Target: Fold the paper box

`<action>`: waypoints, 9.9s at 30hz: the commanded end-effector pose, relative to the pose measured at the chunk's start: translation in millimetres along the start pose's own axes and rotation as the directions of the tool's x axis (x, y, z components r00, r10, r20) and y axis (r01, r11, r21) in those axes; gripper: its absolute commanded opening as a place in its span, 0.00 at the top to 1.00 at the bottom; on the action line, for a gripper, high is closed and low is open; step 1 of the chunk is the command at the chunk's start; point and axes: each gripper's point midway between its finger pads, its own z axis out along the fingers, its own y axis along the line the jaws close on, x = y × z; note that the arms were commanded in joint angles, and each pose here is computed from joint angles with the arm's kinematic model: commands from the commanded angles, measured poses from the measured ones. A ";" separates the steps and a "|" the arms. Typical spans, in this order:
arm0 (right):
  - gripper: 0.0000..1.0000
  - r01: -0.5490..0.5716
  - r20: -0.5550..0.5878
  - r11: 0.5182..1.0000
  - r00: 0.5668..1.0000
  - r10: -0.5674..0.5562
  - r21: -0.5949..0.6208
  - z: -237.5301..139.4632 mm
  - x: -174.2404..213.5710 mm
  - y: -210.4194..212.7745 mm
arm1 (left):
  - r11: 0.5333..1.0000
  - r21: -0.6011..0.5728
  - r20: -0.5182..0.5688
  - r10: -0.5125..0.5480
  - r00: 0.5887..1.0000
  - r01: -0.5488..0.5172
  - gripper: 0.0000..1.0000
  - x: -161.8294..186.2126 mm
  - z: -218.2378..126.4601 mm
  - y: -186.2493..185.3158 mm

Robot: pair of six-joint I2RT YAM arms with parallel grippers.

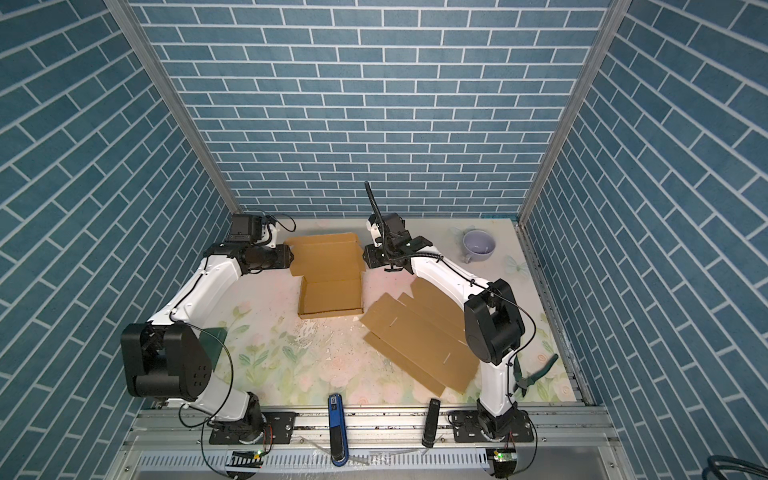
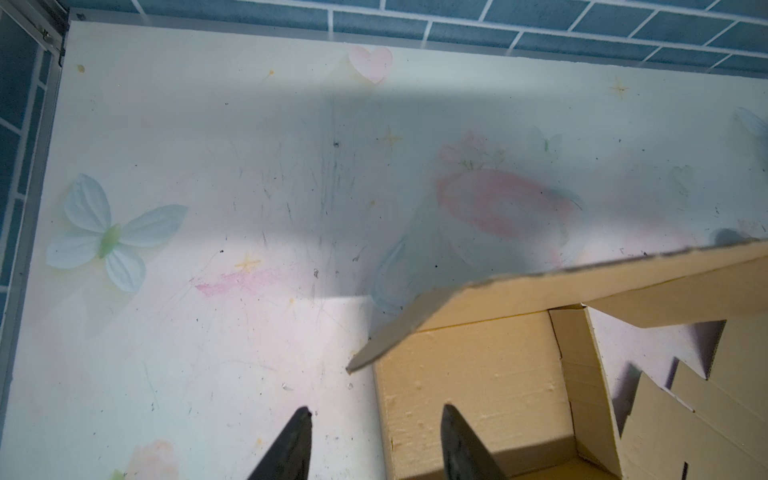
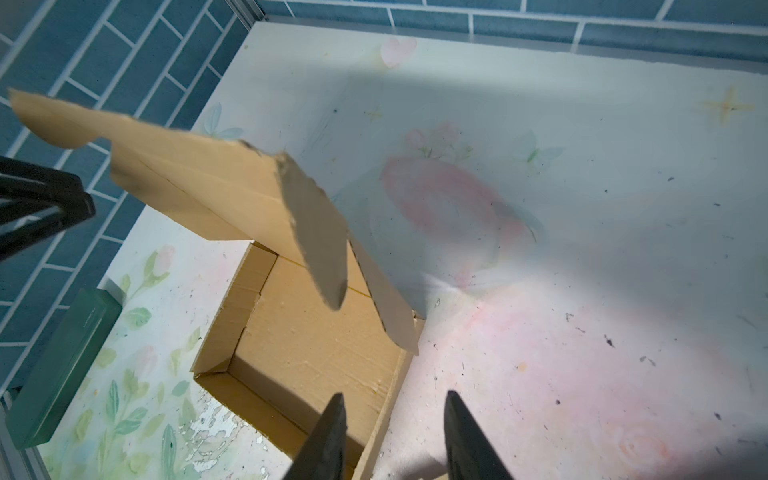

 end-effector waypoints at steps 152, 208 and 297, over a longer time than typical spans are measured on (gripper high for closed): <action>0.73 0.066 0.119 0.997 0.990 -0.070 0.039 15.4 47.3 54.9 | 0.984 -0.141 0.336 -0.059 0.940 0.113 1.00 104.4 -20.3 -32.3; 0.62 0.046 0.142 0.996 0.988 -0.057 0.080 -9.1 79.3 61.4 | 0.967 -0.199 0.398 -0.067 0.915 0.157 1.00 142.2 -29.1 -35.8; 0.56 -0.568 0.099 0.822 0.821 0.562 0.044 -74.9 20.5 125.4 | 0.969 -0.204 0.497 -0.019 0.868 0.138 1.00 156.4 -39.5 -36.4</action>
